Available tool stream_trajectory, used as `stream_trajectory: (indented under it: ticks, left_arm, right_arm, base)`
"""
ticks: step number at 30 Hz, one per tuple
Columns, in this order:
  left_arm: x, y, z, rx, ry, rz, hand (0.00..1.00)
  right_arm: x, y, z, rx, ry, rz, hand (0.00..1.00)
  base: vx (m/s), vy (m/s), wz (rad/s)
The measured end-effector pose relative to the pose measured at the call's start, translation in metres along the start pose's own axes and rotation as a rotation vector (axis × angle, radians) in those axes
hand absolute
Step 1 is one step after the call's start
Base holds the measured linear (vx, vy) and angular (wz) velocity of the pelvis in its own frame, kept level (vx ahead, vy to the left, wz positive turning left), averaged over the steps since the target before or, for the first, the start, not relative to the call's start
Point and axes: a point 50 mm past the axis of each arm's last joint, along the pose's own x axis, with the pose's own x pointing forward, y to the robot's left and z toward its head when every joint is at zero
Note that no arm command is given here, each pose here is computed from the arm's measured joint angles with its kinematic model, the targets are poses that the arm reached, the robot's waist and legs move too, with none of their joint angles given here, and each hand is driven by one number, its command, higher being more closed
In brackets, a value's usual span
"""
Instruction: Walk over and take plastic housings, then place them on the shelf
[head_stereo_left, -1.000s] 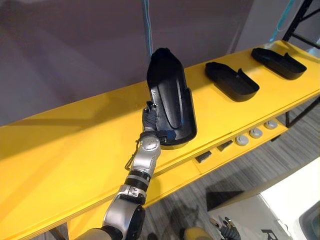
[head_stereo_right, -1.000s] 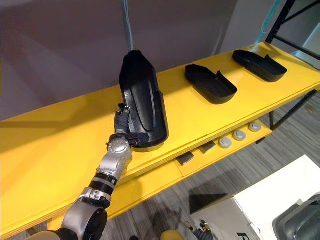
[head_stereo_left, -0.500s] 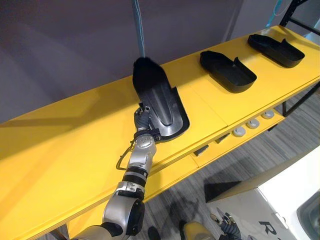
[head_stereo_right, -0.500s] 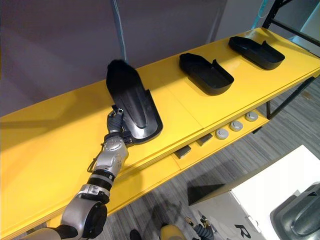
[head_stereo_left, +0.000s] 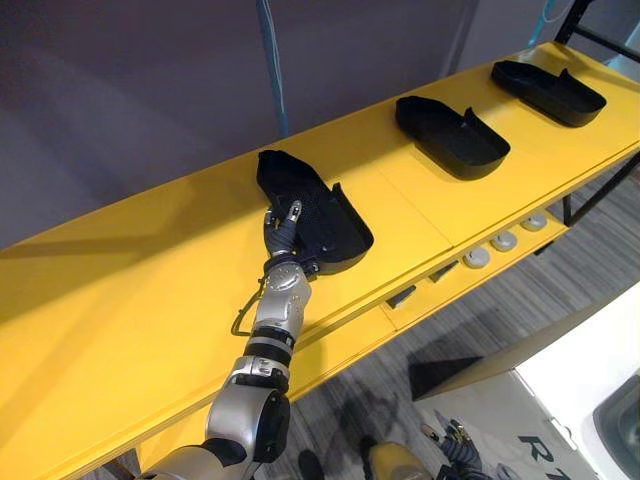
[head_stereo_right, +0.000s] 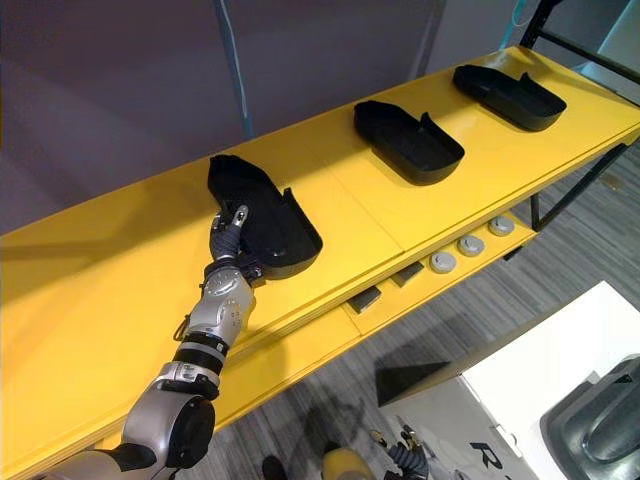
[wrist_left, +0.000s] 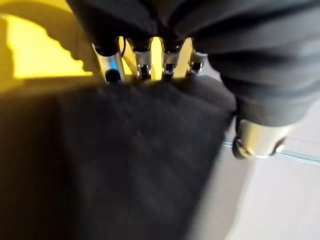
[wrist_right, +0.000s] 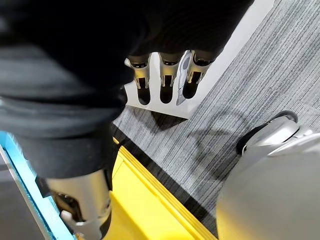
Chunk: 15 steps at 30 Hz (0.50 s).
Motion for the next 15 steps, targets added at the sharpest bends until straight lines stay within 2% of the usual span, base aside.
stream_trajectory:
  ticks: [10, 15]
  left_arm:
    - [-0.004, -0.007, 0.018, -0.018, -0.083, -0.02, 0.0]
    - [-0.009, -0.002, 0.021, -0.017, -0.126, -0.011, 0.0]
  right_arm:
    - [0.001, 0.0, 0.002, -0.002, -0.005, 0.001, 0.0]
    - [0.001, 0.001, 0.002, -0.002, -0.007, 0.003, 0.0]
  base:
    - [0.0, 0.002, 0.06]
    - [0.0, 0.001, 0.01]
